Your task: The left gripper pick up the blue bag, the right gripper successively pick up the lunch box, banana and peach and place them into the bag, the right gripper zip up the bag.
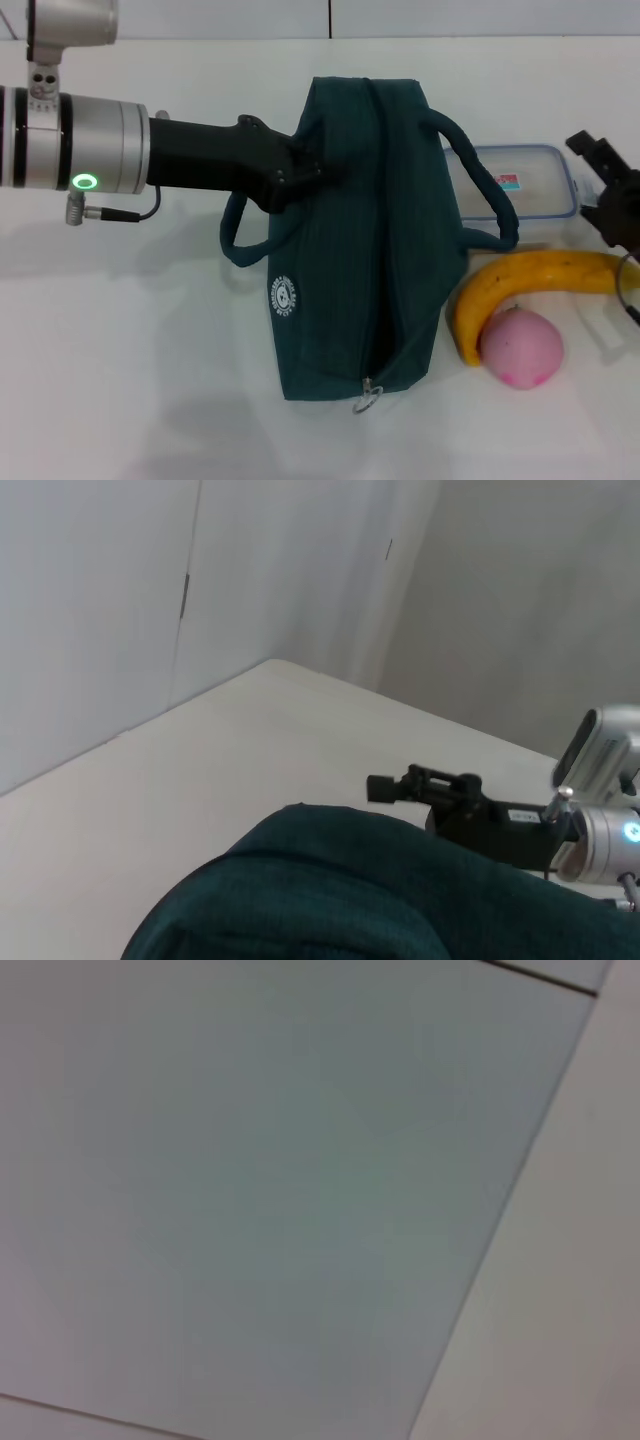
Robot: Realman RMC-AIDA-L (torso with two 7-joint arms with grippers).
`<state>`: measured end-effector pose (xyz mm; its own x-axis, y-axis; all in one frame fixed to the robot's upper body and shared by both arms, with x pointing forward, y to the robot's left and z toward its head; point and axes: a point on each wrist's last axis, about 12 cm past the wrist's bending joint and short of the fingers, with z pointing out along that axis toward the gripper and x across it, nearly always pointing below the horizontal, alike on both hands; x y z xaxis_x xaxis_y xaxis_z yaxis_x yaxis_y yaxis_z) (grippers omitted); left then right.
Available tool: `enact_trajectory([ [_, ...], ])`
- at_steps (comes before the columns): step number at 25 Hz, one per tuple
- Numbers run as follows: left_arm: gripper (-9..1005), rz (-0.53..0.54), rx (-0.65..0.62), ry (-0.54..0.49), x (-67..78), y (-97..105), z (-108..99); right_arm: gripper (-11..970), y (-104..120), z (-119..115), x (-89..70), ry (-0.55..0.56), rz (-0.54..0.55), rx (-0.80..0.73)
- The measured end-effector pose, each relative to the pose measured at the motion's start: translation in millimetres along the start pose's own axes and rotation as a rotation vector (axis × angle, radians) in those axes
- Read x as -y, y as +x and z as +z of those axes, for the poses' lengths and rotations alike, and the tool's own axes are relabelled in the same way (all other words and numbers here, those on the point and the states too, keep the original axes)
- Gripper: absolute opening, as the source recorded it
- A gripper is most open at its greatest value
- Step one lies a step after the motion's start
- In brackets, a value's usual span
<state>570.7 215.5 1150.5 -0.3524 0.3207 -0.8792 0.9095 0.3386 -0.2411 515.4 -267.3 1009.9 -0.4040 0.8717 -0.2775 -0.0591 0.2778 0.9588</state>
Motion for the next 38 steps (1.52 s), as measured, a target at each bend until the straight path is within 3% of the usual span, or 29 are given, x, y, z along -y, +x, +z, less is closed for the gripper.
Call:
enact_trajectory([
  [20, 38, 0.012, 0.005, 0.012, 1.9, 3.4, 0.0, 825, 8.3, 6.5, -3.1, -0.005, 0.061, 0.006],
  [31, 38, 0.011, 0.018, 0.007, 1.2, 4.0, -0.2, 753, 7.8, 5.8, -2.5, -0.003, 0.053, 0.006],
  [38, 38, 0.002, 0.035, 0.01, 1.4, 3.7, -0.4, 469, 6.3, 4.8, -4.7, -0.025, 0.003, 0.009],
])
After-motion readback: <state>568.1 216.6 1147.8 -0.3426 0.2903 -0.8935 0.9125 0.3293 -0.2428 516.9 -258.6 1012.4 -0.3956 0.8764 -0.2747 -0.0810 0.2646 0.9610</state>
